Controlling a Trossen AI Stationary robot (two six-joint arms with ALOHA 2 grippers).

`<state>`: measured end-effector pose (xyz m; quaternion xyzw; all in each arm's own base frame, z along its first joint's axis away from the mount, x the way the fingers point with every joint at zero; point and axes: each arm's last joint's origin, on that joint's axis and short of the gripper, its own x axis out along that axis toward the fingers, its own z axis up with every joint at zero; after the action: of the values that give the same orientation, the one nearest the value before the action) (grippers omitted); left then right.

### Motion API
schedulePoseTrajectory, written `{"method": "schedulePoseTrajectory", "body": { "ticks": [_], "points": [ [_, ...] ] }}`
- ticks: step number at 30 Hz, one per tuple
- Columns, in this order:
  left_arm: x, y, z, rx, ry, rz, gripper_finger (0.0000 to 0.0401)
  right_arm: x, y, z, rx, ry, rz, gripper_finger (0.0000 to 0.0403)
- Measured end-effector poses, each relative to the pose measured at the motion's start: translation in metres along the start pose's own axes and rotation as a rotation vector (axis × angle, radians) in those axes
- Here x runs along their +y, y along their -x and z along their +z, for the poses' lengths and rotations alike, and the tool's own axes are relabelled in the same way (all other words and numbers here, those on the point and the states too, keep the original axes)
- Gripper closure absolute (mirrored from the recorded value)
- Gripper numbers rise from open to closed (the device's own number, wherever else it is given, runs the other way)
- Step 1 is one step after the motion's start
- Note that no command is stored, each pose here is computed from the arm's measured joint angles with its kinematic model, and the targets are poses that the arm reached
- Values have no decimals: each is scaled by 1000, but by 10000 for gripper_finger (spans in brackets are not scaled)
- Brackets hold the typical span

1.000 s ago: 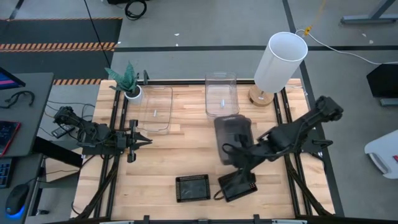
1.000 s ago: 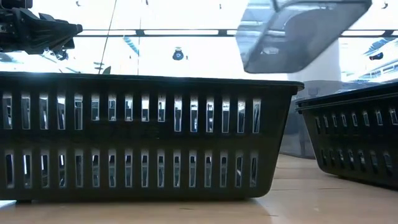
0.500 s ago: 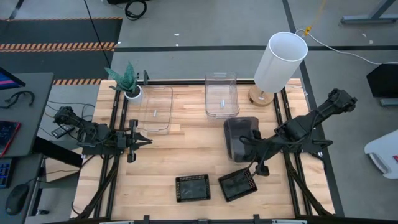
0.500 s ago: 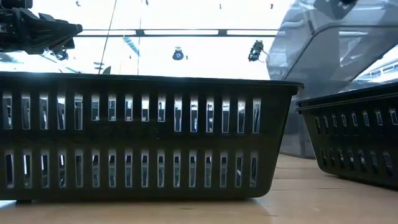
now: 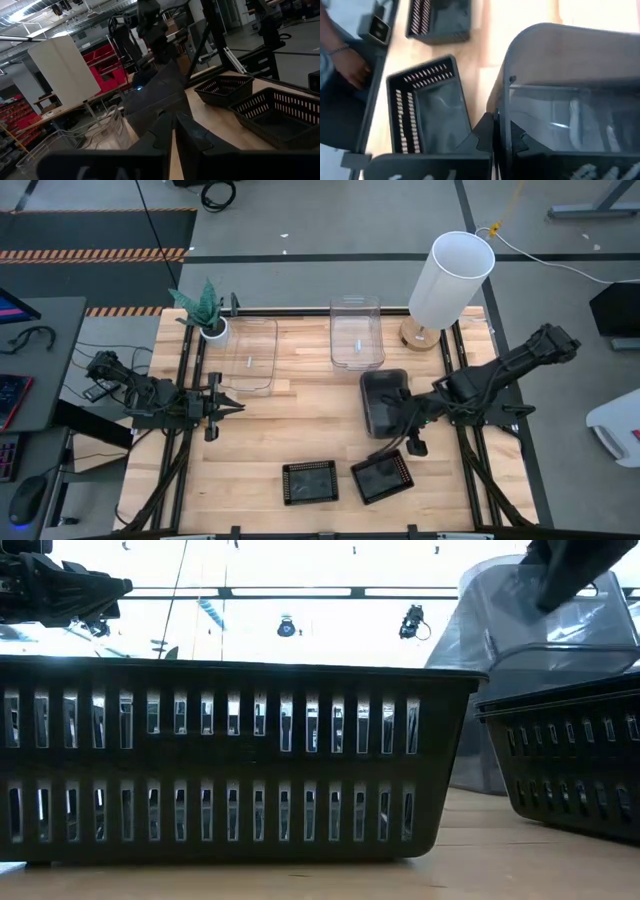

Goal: Stack baskets by color
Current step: Stack the left gray bin on top of the right gray bin

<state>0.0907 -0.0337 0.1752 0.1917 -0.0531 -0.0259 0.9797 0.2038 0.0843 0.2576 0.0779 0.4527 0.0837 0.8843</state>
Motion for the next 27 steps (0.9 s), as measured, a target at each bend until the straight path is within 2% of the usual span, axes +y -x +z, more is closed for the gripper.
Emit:
{"method": "schedulePoseTrajectory", "body": {
  "ticks": [6, 14, 27],
  "points": [
    [0, 0, 0, 0, 0, 0, 371, 0, -12, 7, -52, 34, 66, 395],
    [0, 0, 0, -1, 0, 0, 369, -1, -18, 6, -38, 47, 30, 395],
    [0, 0, 0, 0, 0, 0, 369, -5, -25, 5, -18, 180, -61, 395]
  ]
}}
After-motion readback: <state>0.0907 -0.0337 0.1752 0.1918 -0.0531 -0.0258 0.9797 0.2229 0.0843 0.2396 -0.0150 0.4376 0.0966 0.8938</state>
